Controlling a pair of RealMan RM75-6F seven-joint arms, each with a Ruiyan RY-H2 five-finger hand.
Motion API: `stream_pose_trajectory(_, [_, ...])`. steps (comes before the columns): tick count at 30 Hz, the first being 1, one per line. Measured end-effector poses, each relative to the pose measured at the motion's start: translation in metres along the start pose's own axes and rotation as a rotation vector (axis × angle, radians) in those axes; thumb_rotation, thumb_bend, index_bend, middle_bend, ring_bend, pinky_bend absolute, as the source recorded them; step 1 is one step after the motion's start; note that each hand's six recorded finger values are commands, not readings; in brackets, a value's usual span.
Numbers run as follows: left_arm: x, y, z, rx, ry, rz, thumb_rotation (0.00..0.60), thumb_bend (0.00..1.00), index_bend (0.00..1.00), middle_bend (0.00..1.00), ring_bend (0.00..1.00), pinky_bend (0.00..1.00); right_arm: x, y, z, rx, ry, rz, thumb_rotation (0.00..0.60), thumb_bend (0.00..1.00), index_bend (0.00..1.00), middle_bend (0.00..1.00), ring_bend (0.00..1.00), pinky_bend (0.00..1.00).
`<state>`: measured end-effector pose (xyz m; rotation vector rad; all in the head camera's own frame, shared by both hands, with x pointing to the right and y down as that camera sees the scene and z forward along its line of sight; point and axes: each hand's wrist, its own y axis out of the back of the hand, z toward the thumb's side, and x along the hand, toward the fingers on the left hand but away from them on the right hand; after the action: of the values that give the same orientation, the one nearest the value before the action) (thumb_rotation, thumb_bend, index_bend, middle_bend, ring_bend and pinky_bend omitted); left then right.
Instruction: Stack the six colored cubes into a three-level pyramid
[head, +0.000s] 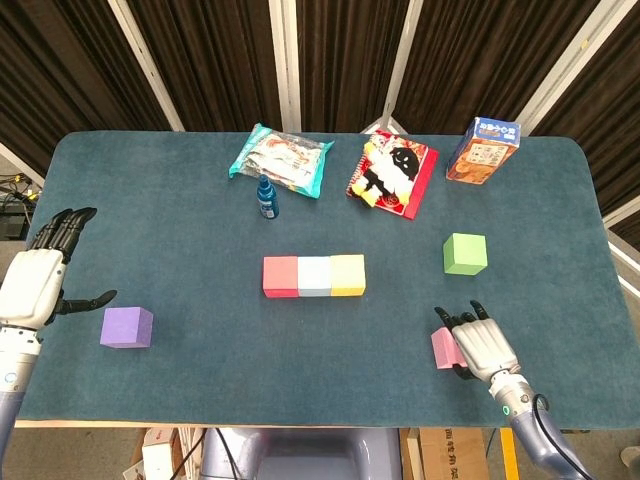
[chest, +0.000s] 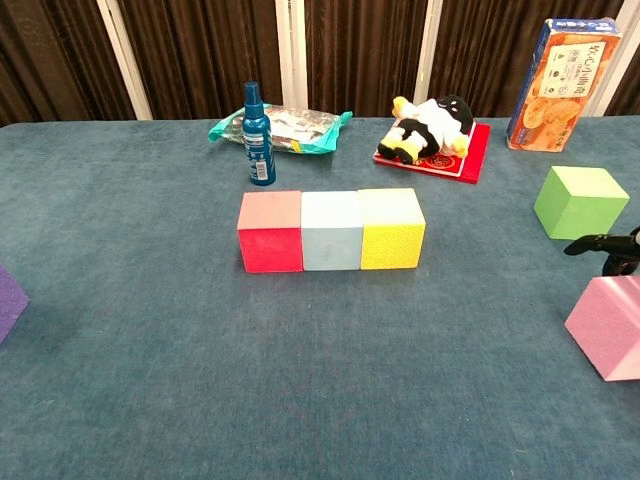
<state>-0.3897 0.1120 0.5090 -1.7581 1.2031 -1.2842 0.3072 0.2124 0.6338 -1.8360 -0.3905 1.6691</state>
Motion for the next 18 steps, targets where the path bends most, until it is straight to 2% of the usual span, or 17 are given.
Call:
stream_pose_trajectory(7, [0.000,0.001,0.001,-0.002,-0.002,0.003,0.600,0.14,0.00,0.05,0.04,0.11,0.001,0.005,0.005,-0.005,0.018,-0.031,0.600,0.32,0.00,0.40,0.29,0.00])
stream_pose_trajectory(18, [0.000,0.002,0.001,-0.003,-0.002,0.006,0.600,0.14,0.00,0.05,0.04,0.11,-0.008,0.035,0.027,0.005,0.067,-0.101,0.600,0.32,0.00,0.40,0.29,0.00])
